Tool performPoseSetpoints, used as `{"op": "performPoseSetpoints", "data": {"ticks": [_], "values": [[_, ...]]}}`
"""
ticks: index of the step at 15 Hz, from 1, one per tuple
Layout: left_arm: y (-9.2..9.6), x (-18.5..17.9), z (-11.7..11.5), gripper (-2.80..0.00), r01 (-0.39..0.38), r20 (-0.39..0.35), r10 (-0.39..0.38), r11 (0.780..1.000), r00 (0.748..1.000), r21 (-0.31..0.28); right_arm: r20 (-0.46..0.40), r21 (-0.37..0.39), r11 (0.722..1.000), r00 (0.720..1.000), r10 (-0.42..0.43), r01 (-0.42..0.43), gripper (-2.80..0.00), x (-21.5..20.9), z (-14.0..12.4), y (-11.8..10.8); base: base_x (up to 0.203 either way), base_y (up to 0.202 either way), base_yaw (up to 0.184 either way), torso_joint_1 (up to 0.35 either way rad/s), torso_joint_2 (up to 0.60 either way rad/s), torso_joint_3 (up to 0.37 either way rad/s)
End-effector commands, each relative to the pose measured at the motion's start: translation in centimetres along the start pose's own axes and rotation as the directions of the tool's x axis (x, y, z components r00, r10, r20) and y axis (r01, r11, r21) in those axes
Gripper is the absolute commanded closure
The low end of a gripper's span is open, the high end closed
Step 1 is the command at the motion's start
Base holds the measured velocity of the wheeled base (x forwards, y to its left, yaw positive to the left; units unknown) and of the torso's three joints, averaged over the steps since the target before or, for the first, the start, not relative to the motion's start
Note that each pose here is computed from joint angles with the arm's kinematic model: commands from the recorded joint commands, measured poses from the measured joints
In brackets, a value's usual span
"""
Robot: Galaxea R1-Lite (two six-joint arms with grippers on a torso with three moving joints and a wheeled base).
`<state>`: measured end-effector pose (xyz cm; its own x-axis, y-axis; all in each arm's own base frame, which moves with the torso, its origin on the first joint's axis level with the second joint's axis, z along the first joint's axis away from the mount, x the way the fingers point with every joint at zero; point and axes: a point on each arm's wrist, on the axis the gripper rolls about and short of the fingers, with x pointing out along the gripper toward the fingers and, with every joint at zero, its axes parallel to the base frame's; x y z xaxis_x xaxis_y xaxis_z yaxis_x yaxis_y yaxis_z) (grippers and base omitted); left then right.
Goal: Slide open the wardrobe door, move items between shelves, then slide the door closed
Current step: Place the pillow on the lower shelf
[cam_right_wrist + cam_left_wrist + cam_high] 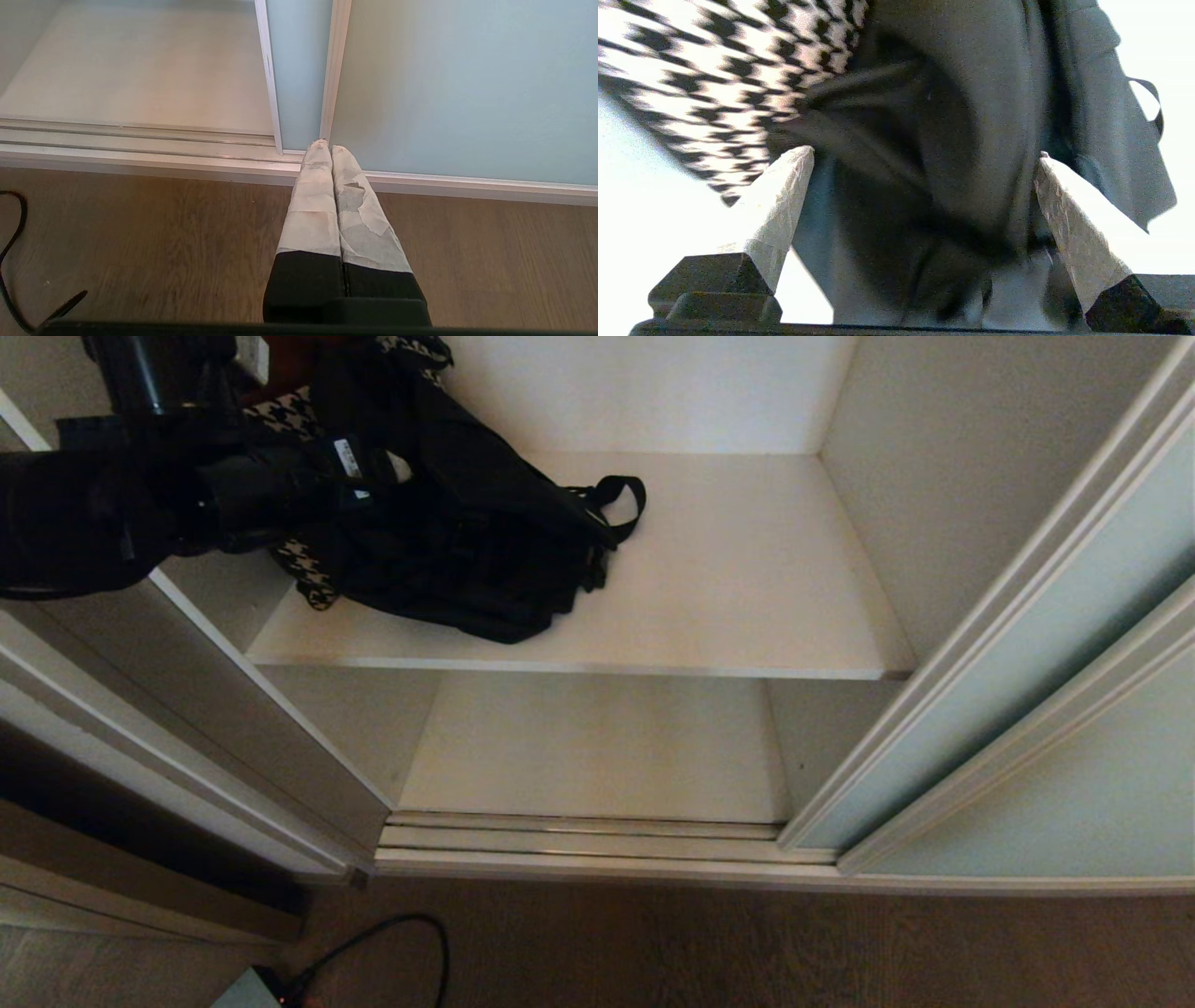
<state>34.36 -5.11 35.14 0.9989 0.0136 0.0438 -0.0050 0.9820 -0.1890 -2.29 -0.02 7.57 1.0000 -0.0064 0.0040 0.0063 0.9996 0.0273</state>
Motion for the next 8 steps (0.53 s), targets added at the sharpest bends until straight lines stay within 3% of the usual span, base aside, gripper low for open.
{"op": "performPoseSetpoints", "data": {"ticks": [1, 8], "values": [[-0.2, -3.4, 2.3, -2.80, 0.019, 0.057, -0.019, 1.000, 0.998, 0.005, 0.002, 0.000, 1.000, 1.000, 0.000, 0.000, 0.00, 0.0, 0.0, 0.0, 0.000, 0.000, 0.000, 0.000, 0.00, 0.000], [-0.4, 0.7, -0.8, -2.80, 0.009, -0.011, -0.008, 0.996, 1.000, 0.094, 0.002, 0.000, 1.000, 1.000, 0.000, 0.000, 0.00, 0.0, 0.0, 0.0, 0.000, 0.000, 0.000, 0.000, 0.00, 0.000]]}}
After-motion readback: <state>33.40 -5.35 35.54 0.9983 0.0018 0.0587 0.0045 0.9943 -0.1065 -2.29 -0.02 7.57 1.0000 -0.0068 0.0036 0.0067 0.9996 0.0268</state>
